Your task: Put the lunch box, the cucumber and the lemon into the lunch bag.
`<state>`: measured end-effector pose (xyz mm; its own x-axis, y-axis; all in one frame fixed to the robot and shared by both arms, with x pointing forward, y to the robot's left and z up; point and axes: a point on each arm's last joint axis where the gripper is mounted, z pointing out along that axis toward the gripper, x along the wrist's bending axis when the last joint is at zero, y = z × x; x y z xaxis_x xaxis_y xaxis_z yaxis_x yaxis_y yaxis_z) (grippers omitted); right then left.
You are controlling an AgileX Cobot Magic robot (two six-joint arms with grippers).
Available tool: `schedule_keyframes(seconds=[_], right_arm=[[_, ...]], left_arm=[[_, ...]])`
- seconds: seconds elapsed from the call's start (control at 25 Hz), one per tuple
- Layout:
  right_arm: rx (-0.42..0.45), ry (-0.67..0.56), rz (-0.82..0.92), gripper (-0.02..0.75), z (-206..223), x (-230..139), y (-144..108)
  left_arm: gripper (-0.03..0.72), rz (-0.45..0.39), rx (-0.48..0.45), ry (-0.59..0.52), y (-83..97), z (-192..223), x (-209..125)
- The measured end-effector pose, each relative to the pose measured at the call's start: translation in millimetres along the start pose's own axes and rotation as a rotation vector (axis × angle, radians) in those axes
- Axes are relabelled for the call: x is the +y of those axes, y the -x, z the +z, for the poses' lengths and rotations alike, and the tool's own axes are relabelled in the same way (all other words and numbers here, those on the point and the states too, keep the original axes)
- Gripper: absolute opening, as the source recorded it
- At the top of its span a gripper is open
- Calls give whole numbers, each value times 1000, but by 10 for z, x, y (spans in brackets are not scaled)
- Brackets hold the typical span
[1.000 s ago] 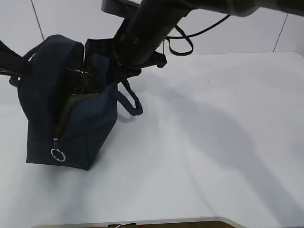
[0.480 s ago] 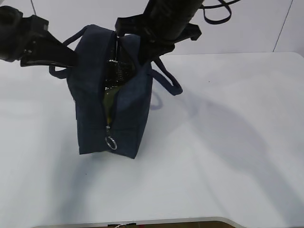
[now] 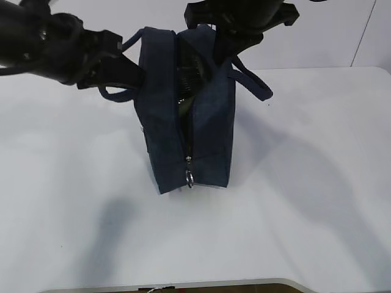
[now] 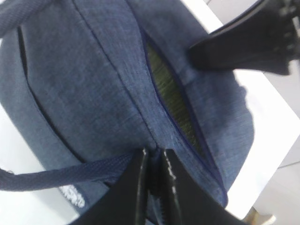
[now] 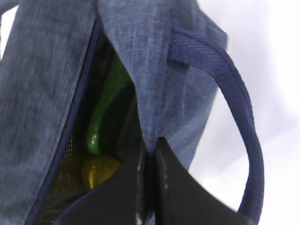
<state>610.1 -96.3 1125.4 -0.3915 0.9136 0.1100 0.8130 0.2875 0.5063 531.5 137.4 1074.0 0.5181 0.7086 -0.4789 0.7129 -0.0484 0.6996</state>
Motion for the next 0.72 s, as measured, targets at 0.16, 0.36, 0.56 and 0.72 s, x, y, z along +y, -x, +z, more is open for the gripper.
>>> schedule_keyframes(seconds=[0.16, 0.36, 0.56, 0.72], right_arm=[[-23, -22, -8, 10, 26, -34, 24], [-33, 8, -15, 10, 86, -200, 61], [-22, 83, -9, 10, 143, -372, 90], [-18, 125, -9, 10, 202, -391, 97]], left_arm=[[11, -59, -1, -51, -111, 222, -85], [11, -81, 22, -43, -177, 296, -95], [11, -82, 29, -34, -184, 296, -87], [11, -82, 26, -37, -181, 296, -90]])
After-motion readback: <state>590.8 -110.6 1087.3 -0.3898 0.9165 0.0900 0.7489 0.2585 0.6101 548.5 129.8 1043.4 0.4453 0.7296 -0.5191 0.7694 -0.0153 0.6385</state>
